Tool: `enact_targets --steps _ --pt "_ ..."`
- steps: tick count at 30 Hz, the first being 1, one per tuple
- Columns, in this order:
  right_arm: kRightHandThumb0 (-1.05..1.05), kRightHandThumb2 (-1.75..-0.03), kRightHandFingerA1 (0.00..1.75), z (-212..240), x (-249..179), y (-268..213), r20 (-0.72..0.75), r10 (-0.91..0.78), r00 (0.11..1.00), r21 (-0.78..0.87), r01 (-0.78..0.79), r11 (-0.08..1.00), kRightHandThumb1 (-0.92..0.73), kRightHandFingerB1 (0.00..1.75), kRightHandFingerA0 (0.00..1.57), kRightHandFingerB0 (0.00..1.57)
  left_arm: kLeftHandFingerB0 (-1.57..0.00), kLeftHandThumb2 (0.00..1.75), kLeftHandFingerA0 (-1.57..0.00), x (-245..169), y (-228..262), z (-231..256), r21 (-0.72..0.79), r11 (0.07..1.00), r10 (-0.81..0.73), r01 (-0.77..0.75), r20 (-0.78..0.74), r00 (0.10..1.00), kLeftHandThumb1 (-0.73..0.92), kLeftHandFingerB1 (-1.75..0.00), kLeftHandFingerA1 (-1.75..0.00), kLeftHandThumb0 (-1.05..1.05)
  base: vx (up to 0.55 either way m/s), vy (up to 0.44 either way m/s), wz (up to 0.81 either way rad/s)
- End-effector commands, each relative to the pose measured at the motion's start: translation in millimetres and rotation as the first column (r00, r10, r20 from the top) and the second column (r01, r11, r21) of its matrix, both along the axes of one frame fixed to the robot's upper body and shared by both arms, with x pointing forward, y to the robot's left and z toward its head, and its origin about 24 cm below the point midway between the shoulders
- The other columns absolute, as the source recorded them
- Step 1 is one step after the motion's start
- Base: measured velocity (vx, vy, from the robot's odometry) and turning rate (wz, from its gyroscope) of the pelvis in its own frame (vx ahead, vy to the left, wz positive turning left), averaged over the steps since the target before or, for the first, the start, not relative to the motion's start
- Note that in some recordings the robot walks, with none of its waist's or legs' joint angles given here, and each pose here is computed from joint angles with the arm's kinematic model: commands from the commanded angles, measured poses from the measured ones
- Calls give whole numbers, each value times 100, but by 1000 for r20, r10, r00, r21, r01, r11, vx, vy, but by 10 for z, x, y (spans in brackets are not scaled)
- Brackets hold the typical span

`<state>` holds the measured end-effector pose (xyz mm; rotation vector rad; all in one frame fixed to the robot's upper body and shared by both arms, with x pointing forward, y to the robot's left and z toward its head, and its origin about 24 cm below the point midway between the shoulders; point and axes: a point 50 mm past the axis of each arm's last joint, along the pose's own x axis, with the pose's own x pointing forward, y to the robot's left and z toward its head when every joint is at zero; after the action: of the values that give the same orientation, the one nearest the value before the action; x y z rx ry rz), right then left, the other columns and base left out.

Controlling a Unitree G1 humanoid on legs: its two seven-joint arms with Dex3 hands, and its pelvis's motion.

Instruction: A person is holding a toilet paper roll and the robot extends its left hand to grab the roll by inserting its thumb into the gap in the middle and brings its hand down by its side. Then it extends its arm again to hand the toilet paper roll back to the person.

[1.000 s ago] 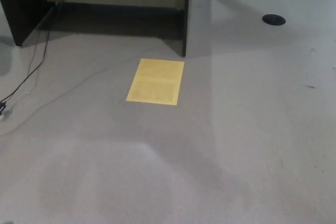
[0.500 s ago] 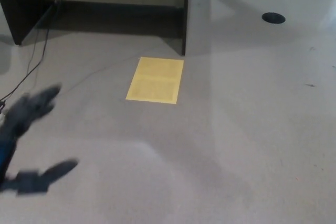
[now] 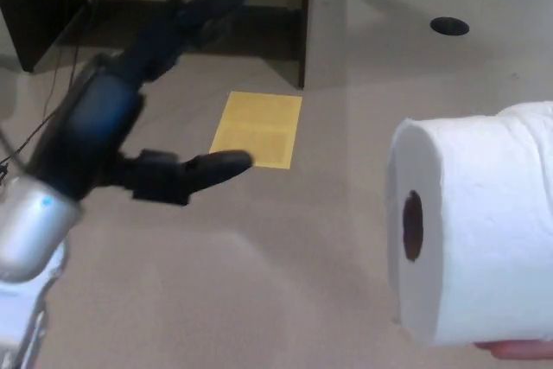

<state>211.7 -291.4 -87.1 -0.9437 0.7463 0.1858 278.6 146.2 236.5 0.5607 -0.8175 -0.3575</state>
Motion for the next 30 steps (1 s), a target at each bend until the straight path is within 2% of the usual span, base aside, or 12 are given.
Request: enact_targets --steps 1,5,9,15,26,29,30 --pt "-35 -59 42 62 26 -86 20 -6 1000 -16 7 1000 -65 34 46 33 -11 65 -23 71 -214 99 53 999 -4 8 -62 998 39 -34 -41 -53 0 0 0" --pt "-36 -59 41 63 37 -80 18 -12 1000 -9 12 1000 -65 33 44 34 -13 64 -24 21 -371 117 30 997 -75 77 -67 995 39 -34 -41 -54 0 0 0" --pt "-35 -59 41 62 28 -89 14 -5 1000 -15 5 1000 -65 34 44 34 -12 62 -18 -47 -458 89 43 993 -109 113 -81 991 38 -33 -40 -50 0 0 0" --pt "-37 -59 42 57 24 -85 10 -5 1000 -15 5 1000 -65 33 44 34 -12 64 -24 -86 -531 38 90 986 -132 139 -76 988 39 -33 -38 -53 0 0 0" --pt "-36 -62 44 82 67 -86 15 -6 1000 -16 6 1000 -67 34 49 33 -12 61 -17 -97 -628 74 113 979 -163 171 -79 983 37 -33 -37 -49 0 0 0" --pt "-35 -60 42 82 74 -76 15 2 1000 -16 -1 1000 -66 34 47 35 -11 60 -20 -115 -681 79 123 977 -168 177 -75 983 37 -32 -38 -48 0 0 0" --pt "-35 -59 42 79 72 -71 17 -3 1000 -11 3 1000 -66 34 47 35 -6 80 -7 -118 -699 82 124 977 -166 173 -66 984 20 -50 -50 -24 0 0 0"
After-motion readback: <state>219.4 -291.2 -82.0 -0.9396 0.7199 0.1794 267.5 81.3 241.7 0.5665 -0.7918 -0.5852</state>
